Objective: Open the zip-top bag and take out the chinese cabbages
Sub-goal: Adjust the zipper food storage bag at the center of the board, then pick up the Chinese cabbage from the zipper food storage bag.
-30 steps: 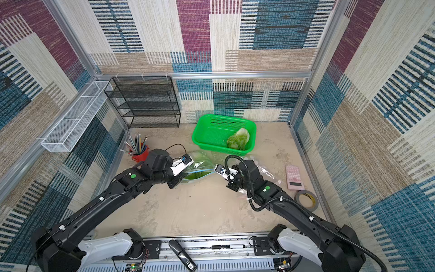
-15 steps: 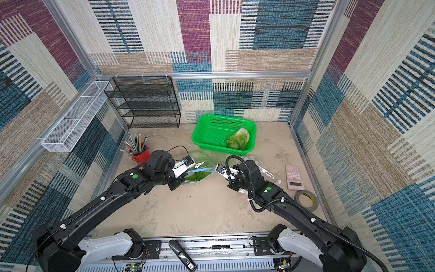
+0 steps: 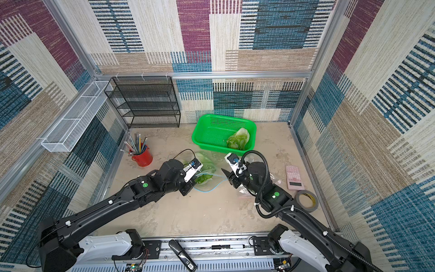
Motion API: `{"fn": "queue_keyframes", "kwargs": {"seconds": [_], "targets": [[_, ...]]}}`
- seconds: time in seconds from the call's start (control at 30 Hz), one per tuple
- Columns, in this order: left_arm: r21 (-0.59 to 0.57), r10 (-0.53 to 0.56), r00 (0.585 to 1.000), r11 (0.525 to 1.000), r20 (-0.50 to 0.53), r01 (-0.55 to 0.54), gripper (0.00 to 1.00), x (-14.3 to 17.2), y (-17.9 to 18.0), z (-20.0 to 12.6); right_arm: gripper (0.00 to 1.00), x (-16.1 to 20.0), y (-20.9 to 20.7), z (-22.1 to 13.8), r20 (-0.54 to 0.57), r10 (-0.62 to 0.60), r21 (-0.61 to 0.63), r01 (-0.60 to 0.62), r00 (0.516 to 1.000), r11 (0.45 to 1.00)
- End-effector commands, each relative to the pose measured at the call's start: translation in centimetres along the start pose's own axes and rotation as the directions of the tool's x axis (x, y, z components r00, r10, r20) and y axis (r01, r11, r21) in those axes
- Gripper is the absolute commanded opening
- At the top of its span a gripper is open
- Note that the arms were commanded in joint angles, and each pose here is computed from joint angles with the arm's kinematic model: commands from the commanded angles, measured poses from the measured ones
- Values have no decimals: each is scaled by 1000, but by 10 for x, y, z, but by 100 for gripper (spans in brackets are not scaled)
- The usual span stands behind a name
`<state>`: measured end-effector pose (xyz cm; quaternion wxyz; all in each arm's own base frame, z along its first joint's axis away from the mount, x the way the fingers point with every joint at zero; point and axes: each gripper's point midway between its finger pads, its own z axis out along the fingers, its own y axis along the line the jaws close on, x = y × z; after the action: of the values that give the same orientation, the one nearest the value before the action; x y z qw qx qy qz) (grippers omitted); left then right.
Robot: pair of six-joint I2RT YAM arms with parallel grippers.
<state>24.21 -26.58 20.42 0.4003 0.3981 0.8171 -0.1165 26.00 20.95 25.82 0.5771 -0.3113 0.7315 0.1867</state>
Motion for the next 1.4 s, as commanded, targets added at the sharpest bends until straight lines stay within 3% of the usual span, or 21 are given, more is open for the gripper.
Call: {"fn": "queue_keyframes", "kwargs": {"seconds": [0.0,0.23,0.4,0.6,0.8,1.0,1.13,1.37], "targets": [[-79,-135,987,987,84,142,0,-20,6,6,57,-20,19,-7,93,267,-134,-254,959,958],[-111,-249,956,957,158,267,0,-34,-8,17,53,1,38,-7,62,551,-276,-516,832,811],[-110,-288,936,943,201,314,0,-38,-19,22,52,16,41,-7,68,652,-317,-603,756,732],[-115,-296,923,937,247,331,0,-45,-22,19,51,39,36,0,50,690,-269,-655,723,706],[-118,-262,931,947,254,299,0,-45,-31,23,50,60,38,14,-15,758,-239,-739,652,630],[-143,-256,913,939,317,313,0,-50,-30,16,50,102,31,21,-70,819,-96,-821,569,562],[-157,-239,903,937,357,311,0,-56,-30,13,50,123,28,17,-98,836,-11,-840,540,542],[-149,-181,899,955,398,258,0,-49,-65,21,49,149,31,10,-153,856,66,-859,494,508]]}}
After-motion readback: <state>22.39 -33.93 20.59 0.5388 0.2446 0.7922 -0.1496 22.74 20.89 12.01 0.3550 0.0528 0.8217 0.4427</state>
